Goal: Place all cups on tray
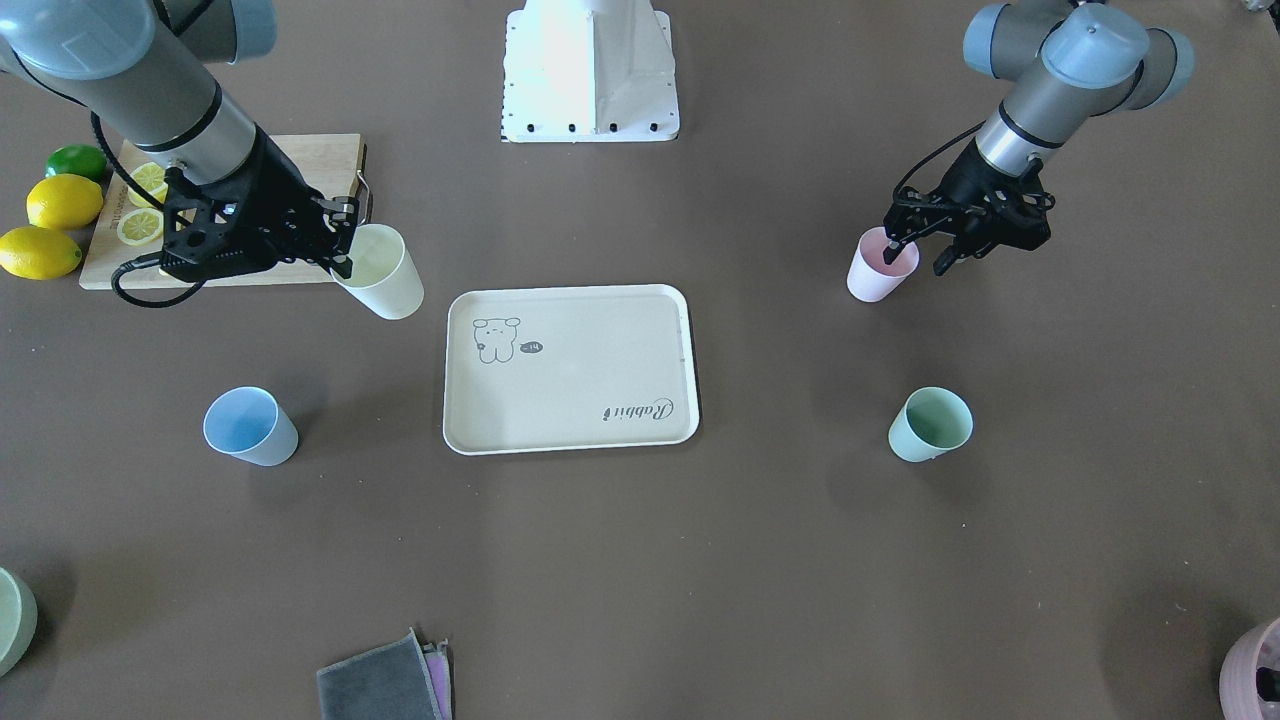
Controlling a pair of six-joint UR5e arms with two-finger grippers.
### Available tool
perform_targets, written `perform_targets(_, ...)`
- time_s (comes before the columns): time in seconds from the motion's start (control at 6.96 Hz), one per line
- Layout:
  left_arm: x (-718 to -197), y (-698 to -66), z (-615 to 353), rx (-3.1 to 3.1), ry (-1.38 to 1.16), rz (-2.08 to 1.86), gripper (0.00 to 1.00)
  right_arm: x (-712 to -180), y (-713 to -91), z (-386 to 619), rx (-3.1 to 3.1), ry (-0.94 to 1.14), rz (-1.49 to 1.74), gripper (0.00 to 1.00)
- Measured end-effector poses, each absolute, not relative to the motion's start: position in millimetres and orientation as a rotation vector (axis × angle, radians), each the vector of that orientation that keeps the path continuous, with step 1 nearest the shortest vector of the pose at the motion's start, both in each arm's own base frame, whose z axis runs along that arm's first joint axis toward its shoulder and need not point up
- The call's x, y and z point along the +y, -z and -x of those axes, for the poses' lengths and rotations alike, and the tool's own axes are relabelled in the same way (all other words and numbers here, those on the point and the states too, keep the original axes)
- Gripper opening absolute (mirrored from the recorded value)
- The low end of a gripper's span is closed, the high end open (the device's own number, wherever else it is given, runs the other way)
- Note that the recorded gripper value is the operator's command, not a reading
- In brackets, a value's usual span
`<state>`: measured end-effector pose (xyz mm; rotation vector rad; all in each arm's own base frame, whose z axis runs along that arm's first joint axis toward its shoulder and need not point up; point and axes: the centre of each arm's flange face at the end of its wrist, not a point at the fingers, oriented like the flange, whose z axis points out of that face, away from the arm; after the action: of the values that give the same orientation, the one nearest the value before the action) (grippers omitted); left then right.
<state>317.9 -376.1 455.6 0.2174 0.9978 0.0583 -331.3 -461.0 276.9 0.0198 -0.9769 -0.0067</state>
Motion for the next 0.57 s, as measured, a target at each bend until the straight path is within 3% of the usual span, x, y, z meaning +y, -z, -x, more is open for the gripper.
perform_targets(0.14, -374, -457, -322, 0.994, -0.064, -0.216, 0.13, -462, -273, 342, -0.973, 0.010, -0.021, 0.00)
perform_targets(0.29, -373, -459, -325, 0.990, -0.067, -0.215, 0.00, -462, -271, 352, -0.970, 0.016, -0.019, 0.00)
perform_targets(0.57, -374, -459, -327, 0.990, -0.068, -0.216, 0.00, -465, -267, 372, -0.958, 0.023, -0.023, 0.00)
